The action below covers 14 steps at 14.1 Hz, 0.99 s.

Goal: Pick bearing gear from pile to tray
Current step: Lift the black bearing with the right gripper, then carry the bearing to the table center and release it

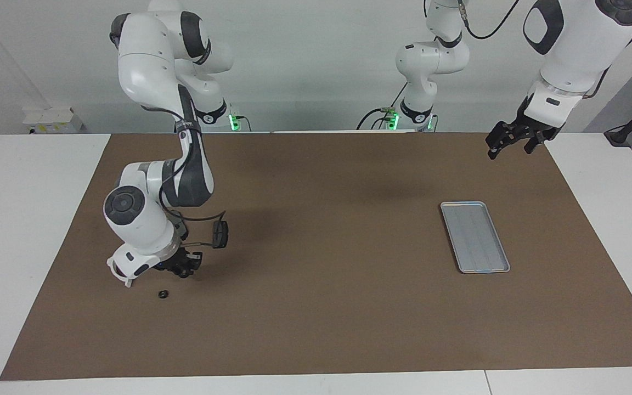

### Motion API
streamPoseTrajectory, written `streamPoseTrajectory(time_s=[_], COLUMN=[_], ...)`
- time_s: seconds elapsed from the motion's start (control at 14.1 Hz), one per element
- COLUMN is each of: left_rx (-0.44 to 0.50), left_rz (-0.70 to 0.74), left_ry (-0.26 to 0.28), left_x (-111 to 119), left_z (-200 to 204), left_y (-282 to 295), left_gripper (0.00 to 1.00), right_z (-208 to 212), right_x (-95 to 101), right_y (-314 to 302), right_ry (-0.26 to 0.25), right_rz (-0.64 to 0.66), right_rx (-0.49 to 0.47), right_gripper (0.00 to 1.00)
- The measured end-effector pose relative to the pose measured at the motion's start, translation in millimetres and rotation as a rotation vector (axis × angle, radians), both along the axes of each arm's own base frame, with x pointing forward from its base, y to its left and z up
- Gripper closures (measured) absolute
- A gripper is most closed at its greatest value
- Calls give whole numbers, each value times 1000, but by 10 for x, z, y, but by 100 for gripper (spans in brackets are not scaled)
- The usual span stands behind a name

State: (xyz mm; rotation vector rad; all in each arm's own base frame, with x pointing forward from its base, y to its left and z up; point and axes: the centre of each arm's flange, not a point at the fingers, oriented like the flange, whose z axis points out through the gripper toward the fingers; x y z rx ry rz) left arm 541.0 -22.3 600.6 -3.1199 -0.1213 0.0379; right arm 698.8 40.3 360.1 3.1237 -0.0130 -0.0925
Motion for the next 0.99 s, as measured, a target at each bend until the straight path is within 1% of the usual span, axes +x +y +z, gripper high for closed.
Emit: streamPoseTrajectory(time_s=[0.14,0.28,0.43,0.57,0.78,0.99], left_rx=[0,0,0,0,0,0], left_rz=[0,0,0,0,0,0], left_ry=[0,0,0,0,0,0], left_x=[0,0,0,0,0,0], left_z=[0,0,0,0,0,0], left_y=[0,0,0,0,0,0], left_gripper=[0,0,0,0,0,0], right_z=[397,777,1059,1214,1300,1348], right_x=[-106,-256,-418,-557,-811,-1087], right_y=[179,523,1044,1568,2325,2963], right_ry=[6,17,32,42,35,24], right_rz=[-4,-64,-157,-259,-388,-490], right_rx=[-1,-8,4,25,29,47], right_gripper=[65,65,65,65,65,65])
